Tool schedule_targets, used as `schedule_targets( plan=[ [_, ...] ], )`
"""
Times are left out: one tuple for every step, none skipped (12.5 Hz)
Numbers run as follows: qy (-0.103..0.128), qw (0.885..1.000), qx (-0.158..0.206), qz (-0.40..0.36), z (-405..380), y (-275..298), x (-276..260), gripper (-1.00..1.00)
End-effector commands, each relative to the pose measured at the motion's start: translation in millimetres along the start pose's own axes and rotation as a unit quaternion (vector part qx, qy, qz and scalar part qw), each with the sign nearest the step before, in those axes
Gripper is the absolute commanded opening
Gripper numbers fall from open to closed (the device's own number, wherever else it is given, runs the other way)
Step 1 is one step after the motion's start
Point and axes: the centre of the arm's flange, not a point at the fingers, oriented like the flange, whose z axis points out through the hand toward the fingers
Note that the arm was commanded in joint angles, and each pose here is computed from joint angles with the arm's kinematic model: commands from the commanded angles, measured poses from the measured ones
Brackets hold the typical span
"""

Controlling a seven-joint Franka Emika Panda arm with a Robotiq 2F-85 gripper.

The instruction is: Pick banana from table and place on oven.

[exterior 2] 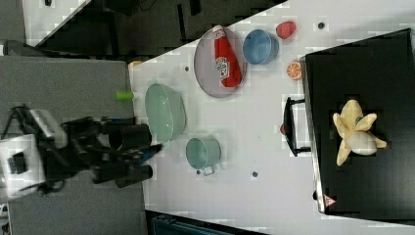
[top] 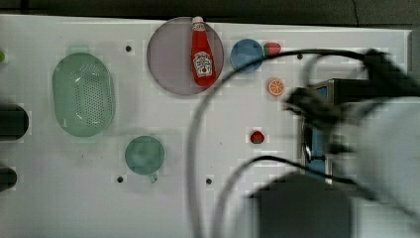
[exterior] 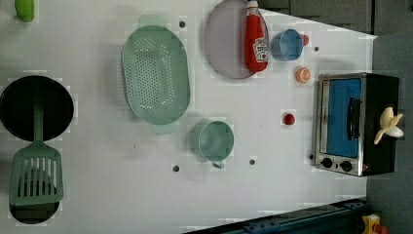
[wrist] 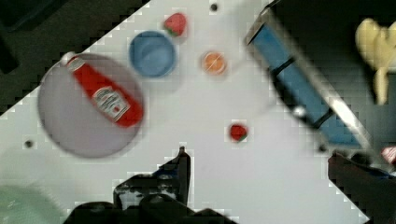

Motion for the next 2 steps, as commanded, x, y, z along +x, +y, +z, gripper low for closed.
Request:
schedule_targets(
  plan=[
    [-0.037,0.992,-0.042,0.114,39.9,-57.7,-23.6,1.00],
    [-0.037,0.990,-0.044,0.130,36.7,-64.2,-30.8,1.00]
  ],
)
